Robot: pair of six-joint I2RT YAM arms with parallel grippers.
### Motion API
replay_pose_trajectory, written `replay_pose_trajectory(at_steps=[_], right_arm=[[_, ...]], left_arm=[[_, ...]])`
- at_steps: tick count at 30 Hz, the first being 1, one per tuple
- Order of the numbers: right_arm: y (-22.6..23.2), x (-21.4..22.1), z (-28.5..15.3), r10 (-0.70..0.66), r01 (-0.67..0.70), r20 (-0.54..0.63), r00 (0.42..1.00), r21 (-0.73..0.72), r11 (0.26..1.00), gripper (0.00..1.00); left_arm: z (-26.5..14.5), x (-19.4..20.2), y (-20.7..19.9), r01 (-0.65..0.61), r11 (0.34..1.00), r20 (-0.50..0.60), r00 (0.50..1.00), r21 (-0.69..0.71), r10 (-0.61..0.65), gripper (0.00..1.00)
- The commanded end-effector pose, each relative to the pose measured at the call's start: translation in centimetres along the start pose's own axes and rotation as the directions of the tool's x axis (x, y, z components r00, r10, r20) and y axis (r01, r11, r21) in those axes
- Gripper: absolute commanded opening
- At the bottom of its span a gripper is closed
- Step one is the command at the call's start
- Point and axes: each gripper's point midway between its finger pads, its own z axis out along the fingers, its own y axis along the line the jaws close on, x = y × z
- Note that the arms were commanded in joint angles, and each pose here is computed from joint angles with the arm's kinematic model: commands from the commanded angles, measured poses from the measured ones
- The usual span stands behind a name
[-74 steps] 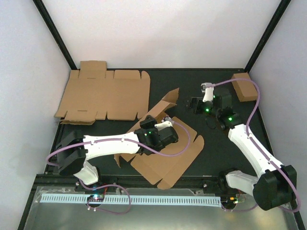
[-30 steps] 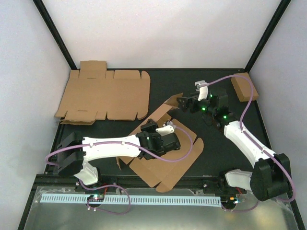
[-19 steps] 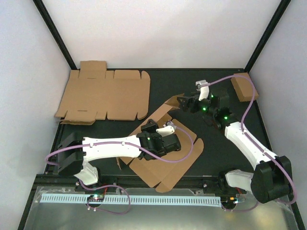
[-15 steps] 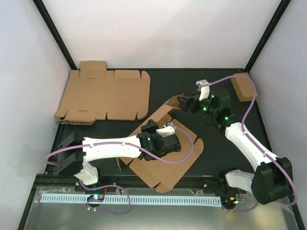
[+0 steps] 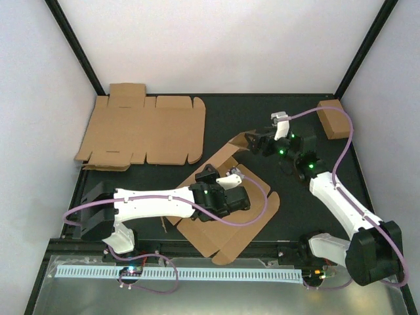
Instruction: Fold the paper box
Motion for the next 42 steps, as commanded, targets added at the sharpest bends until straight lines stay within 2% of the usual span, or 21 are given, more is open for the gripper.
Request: replay_pose_trajectory(at_steps=[1, 26, 42], right_arm=[[-0.3, -1.1, -0.2, -0.005, 0.004, 0.067, 0.998, 0.015, 1.0, 1.0], [0.1, -1.3, -0.1, -0.097, 0.097, 0.074, 0.993, -0.001, 0.995, 1.0], [-0.1, -0.2, 0.9, -0.098, 0.098, 0.022, 0.995, -0.024, 0.995, 1.0]], left_arm=[[-0.7, -1.0, 1.4, 0.023, 0.999, 0.011, 1.0, -0.043, -0.022, 0.02], [-2.0, -1.9, 2.8, 0.026, 0.998, 0.056, 0.998, -0.059, -0.023, 0.02], [-2.8, -2.3, 2.3, 0.025, 0.998, 0.061, 0.998, -0.06, -0.021, 0.02]])
